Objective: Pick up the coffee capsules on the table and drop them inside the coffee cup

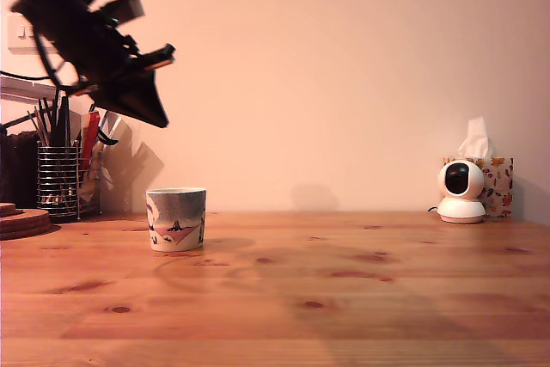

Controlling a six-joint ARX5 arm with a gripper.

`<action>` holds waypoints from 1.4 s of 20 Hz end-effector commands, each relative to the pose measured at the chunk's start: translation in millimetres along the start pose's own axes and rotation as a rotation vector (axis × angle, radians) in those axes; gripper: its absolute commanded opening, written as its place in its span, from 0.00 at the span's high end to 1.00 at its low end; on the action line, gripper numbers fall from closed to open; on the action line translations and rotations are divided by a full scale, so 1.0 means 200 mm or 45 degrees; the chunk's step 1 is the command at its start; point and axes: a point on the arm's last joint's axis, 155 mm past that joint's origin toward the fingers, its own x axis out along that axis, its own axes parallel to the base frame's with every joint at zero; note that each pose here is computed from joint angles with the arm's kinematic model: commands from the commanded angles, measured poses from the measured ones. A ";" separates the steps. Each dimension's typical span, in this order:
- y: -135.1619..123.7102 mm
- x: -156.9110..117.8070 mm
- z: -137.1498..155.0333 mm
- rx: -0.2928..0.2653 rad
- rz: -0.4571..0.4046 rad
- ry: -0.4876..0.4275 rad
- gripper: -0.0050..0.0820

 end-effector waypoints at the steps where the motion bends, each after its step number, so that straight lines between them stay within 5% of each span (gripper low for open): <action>1: -0.01 -0.06 -0.05 -0.021 0.016 -0.015 0.96; 13: 0.07 -0.46 -0.31 -0.140 0.192 -0.155 0.96; 28: -0.01 -0.83 -0.62 -0.167 0.256 -0.400 0.96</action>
